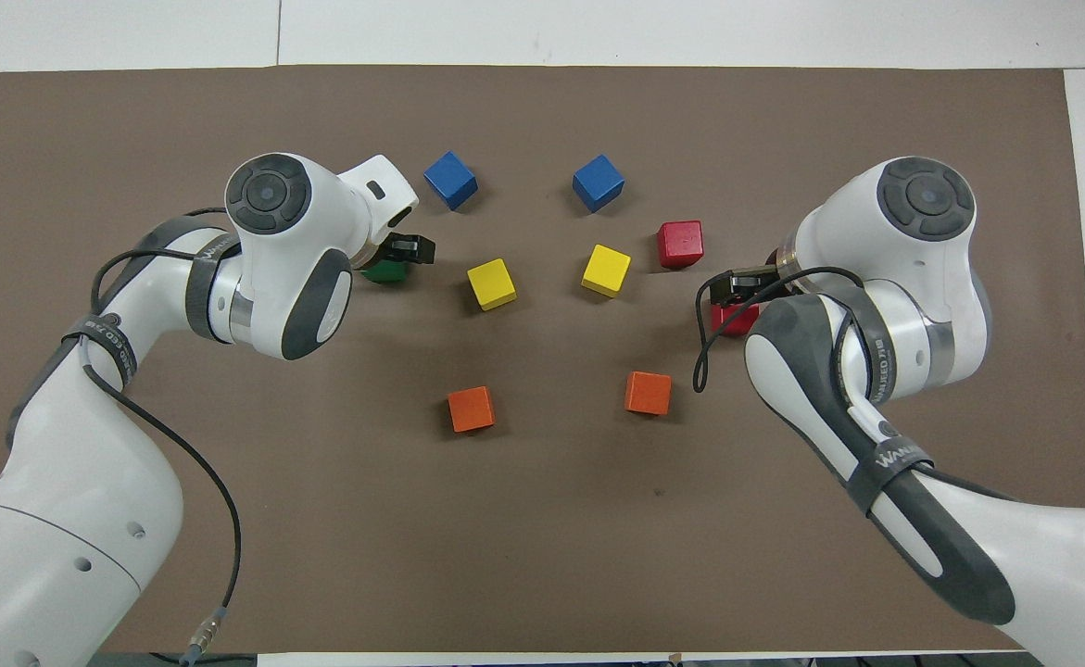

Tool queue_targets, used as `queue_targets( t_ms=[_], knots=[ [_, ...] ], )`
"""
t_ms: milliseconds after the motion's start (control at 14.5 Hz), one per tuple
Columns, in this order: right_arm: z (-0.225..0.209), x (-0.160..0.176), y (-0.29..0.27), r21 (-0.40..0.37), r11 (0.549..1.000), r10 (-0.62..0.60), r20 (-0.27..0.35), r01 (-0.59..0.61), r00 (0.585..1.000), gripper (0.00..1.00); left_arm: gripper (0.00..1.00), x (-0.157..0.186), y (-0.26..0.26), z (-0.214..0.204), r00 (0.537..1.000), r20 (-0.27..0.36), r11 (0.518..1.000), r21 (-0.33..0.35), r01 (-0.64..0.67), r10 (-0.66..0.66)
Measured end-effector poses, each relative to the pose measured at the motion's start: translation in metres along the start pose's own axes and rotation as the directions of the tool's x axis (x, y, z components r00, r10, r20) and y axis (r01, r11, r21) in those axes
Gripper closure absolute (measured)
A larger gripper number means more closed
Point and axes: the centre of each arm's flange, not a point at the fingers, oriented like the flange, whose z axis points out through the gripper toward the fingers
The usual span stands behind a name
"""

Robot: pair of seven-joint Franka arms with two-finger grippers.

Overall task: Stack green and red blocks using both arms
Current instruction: 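Carry the green cube toward the first green while the right gripper carries red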

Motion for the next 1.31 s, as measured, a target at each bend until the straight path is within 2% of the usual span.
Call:
queue_targets(
  t_ms=[69,275,550,688,756,962,1169,1306],
  knots=[
    [0.003,0.0,-0.003,0.001,1.0,0.001,0.0,-0.001,1.0,0.0,0.19,-0.001,0.0,0.001,1.0,0.002,1.0,0.005,0.004,-0.004],
    [0.01,0.0,-0.003,0.003,1.0,0.001,-0.005,-0.001,1.0,0.0,0.45,-0.002,0.0,0.002,1.0,0.001,1.0,0.022,-0.001,0.001],
    [0.022,-0.002,-0.003,0.004,1.0,0.002,-0.003,-0.002,1.0,0.0,0.45,0.001,-0.003,-0.001,1.0,-0.002,1.0,0.03,0.005,-0.005],
    [0.03,-0.001,-0.003,0.005,1.0,0.002,-0.004,-0.002,1.0,0.0,0.45,0.008,-0.011,-0.017,1.0,0.007,0.999,0.041,0.022,-0.022],
    [0.033,-0.001,-0.003,0.005,1.0,0.003,-0.001,-0.003,1.0,0.07,0.45,0.012,-0.02,-0.031,0.999,0.011,0.998,0.047,0.039,-0.04],
    [0.037,-0.001,0.001,0.003,1.0,0.008,0.007,-0.008,1.0,0.42,0.45,0.016,-0.07,-0.098,0.991,0.013,0.99,0.048,0.135,-0.136],
    [0.0,0.013,0.026,-0.013,0.999,0.038,0.02,-0.037,0.999,0.45,0.45,0.003,-0.13,-0.157,0.985,0.032,0.985,0.023,0.169,-0.17],
    [-0.047,0.029,0.069,-0.01,1.0,0.025,-0.011,-0.025,1.0,0.45,0.45,-0.009,-0.168,-0.182,0.987,0.051,0.988,0.008,0.154,-0.154]
  ],
)
